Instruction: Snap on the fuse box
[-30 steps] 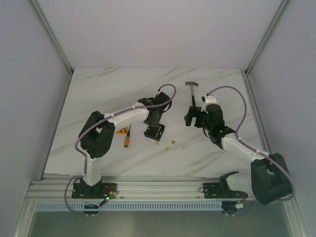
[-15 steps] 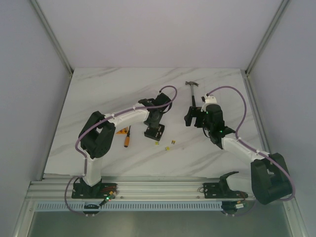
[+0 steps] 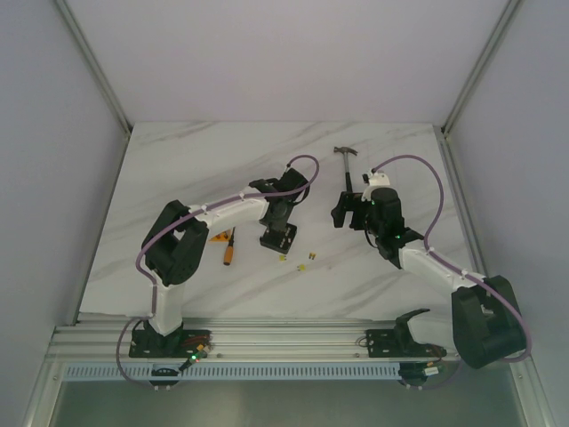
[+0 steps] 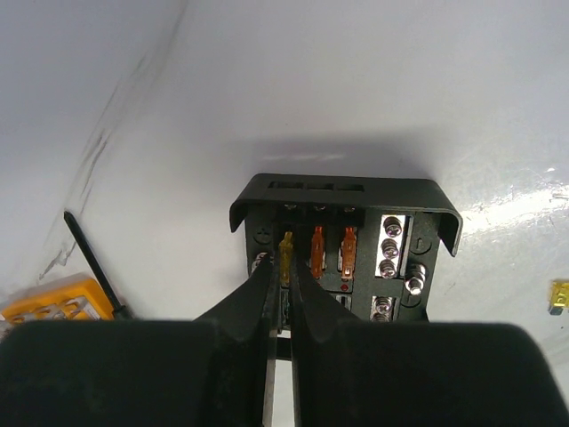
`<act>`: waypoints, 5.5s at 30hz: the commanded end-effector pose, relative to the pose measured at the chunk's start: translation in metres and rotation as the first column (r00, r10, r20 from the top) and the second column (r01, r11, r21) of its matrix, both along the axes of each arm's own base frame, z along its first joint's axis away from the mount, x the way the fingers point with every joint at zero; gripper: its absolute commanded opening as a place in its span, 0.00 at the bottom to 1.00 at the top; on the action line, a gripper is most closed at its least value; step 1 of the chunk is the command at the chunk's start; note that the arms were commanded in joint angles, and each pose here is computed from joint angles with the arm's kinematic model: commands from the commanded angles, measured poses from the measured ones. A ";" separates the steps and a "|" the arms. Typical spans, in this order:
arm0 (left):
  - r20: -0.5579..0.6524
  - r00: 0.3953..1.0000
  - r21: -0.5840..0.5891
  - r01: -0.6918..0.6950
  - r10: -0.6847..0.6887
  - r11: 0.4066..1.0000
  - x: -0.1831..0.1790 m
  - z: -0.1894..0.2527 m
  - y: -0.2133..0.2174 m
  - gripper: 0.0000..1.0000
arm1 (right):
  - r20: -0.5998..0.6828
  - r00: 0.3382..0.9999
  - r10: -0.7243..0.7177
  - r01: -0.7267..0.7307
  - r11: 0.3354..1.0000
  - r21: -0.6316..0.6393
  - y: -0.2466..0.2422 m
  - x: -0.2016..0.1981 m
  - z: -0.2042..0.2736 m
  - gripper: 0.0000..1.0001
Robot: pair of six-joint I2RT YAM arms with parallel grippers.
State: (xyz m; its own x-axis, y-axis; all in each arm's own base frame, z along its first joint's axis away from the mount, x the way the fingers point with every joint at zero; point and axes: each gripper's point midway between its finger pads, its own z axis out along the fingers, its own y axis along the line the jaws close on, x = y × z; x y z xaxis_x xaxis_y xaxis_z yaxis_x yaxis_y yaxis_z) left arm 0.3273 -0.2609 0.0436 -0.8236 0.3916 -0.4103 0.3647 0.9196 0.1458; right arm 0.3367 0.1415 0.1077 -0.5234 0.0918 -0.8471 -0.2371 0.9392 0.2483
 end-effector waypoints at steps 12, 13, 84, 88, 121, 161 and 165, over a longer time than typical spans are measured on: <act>0.026 1.000 -0.081 0.011 -0.009 0.997 -0.004 0.025 -0.009 0.37 | 0.028 0.999 0.017 -0.017 1.000 0.014 0.003 0.001 0.005 1.00; 0.023 1.000 -0.081 0.012 -0.011 0.997 -0.004 0.025 -0.009 0.37 | 0.028 0.999 0.017 -0.017 1.000 0.014 0.003 0.001 0.005 1.00; -0.218 0.937 -0.653 -0.347 0.272 0.673 -0.012 0.010 0.021 0.42 | -0.280 0.932 0.232 -0.214 0.972 0.093 0.100 -0.030 -0.021 0.80; -0.220 0.939 -0.646 -0.344 0.265 0.682 -0.008 0.004 0.019 0.42 | -0.277 0.934 0.225 -0.209 0.974 0.088 0.099 -0.032 -0.021 0.80; -0.338 0.893 -0.784 -0.441 0.295 0.437 -0.054 0.005 -0.012 0.46 | -0.400 0.906 0.139 -0.246 0.942 -0.230 0.144 -0.015 -0.024 0.40; -0.405 0.894 -0.804 -0.448 0.191 0.392 -0.059 -0.011 -0.043 0.39 | -0.431 0.902 0.026 -0.189 0.921 -0.341 0.173 -0.009 -0.051 0.20; -0.409 0.892 -0.801 -0.452 0.192 0.393 -0.061 -0.011 -0.043 0.39 | -0.424 0.905 0.011 -0.179 0.916 -0.358 0.169 -0.008 -0.052 0.16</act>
State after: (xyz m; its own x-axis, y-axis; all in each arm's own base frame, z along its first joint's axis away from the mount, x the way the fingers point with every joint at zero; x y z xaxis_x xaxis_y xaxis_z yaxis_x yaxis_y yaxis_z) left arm 0.2664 -0.2980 0.0331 -0.9094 -0.3847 -0.1582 -0.0975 0.5670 -0.8179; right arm 0.3225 0.3101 0.0511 -0.8262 -0.2616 -0.4989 -0.3023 0.9532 0.0008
